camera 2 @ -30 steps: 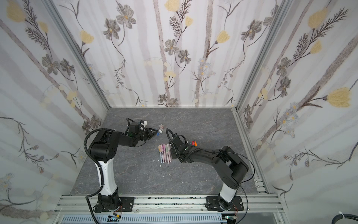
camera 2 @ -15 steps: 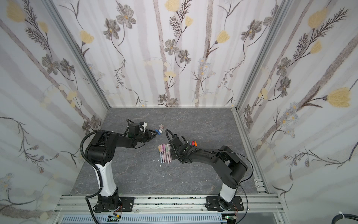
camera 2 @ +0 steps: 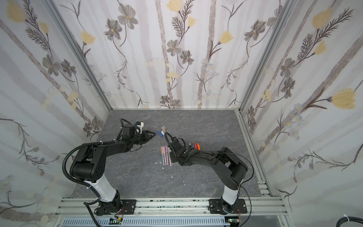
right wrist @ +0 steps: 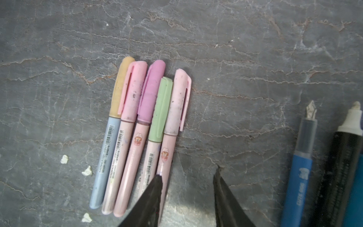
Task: Remove pen caps from pens
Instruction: Pick up the pen from the center of the table.
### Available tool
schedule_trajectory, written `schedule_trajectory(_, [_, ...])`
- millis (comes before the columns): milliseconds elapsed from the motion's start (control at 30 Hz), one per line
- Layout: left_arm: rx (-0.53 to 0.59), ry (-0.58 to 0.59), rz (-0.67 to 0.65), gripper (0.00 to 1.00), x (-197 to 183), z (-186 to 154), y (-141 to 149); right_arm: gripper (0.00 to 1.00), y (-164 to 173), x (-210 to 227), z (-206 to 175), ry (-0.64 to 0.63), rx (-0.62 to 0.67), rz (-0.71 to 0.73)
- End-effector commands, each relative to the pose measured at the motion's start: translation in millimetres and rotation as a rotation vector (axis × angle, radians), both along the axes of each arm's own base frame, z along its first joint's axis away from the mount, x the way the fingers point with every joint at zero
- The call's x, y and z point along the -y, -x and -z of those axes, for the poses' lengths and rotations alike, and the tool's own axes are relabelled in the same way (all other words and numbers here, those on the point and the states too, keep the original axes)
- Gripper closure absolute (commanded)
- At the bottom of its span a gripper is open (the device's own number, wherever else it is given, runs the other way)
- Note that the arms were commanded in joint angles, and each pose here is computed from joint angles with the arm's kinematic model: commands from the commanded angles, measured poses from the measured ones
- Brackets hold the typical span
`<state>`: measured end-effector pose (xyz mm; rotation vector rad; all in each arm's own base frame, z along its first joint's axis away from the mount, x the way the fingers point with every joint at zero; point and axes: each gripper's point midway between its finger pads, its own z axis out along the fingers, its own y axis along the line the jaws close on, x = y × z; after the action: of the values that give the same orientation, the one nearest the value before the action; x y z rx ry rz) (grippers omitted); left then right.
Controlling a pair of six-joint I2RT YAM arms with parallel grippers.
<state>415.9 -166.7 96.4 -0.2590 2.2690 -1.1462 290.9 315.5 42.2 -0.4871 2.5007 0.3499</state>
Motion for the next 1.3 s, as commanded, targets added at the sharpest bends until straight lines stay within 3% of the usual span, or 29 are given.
schedule_trajectory(0, [0.007, -0.015, 0.005, 0.60, -3, -2, 4, 0.58, 1, -5, 1, -0.005, -0.009, -0.002])
schedule_trajectory(567, [0.021, -0.009, 0.008, 0.59, -5, -10, 7, 0.64, 4, -4, 24, 0.066, -0.048, 0.001])
schedule_trajectory(1033, [0.035, 0.007, 0.028, 0.59, -1, -25, 9, 0.88, 12, 12, 37, 0.146, -0.071, -0.015])
schedule_trajectory(1267, [0.053, 0.048, 0.081, 0.59, 15, -42, 16, 0.94, 0, 22, 2, 0.076, -0.009, 0.002])
